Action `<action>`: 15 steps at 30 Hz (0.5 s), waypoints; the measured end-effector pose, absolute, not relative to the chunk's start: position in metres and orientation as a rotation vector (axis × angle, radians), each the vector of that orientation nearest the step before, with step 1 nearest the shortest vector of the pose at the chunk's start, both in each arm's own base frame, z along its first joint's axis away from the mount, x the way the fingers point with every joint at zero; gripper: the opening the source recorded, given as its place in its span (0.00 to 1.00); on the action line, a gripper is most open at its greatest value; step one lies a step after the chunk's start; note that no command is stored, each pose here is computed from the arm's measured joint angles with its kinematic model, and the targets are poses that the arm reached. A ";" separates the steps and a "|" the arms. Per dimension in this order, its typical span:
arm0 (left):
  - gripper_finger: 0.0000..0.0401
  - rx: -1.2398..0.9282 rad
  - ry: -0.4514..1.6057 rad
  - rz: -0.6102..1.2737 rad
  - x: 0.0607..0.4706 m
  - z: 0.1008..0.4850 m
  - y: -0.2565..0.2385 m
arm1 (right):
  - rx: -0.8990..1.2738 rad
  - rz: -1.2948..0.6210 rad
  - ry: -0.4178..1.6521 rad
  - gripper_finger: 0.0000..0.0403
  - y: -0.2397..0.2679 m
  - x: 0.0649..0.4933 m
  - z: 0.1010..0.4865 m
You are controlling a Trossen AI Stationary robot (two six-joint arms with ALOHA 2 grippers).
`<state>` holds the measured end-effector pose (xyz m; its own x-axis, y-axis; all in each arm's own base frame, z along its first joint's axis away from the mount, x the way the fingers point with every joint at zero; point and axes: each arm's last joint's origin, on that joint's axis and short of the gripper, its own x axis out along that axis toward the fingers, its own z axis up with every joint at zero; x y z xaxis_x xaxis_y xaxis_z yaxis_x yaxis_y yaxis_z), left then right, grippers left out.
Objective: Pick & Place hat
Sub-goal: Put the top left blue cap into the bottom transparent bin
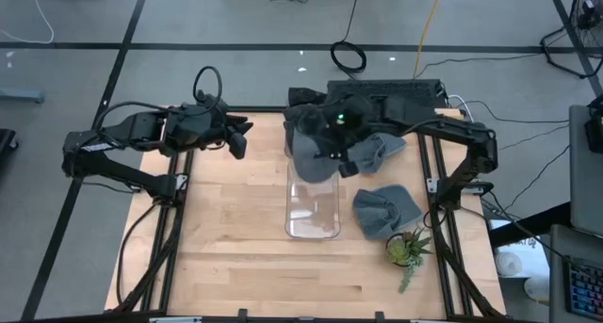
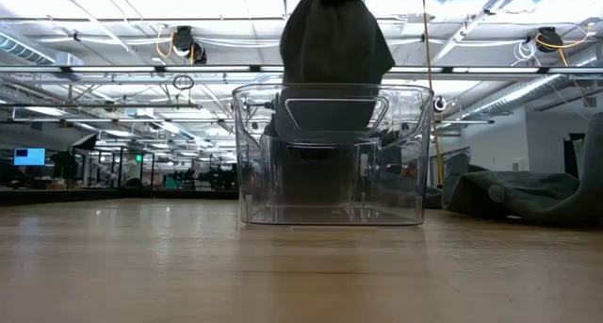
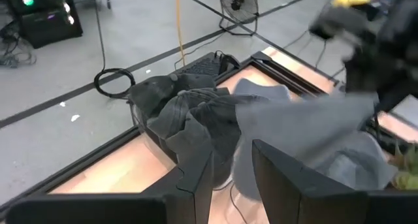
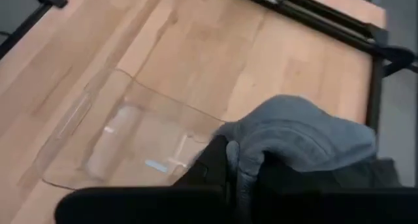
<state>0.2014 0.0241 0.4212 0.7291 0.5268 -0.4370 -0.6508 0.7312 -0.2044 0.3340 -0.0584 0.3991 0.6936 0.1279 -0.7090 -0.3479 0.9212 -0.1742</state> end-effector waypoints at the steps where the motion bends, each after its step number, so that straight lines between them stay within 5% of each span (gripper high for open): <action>1: 0.28 -0.367 0.363 0.673 0.201 0.421 0.026 | -0.313 0.280 0.772 0.02 -0.058 0.337 0.396; 15: 0.28 -0.406 0.394 0.591 0.202 0.420 0.030 | -0.337 0.337 0.867 0.02 -0.060 0.358 0.366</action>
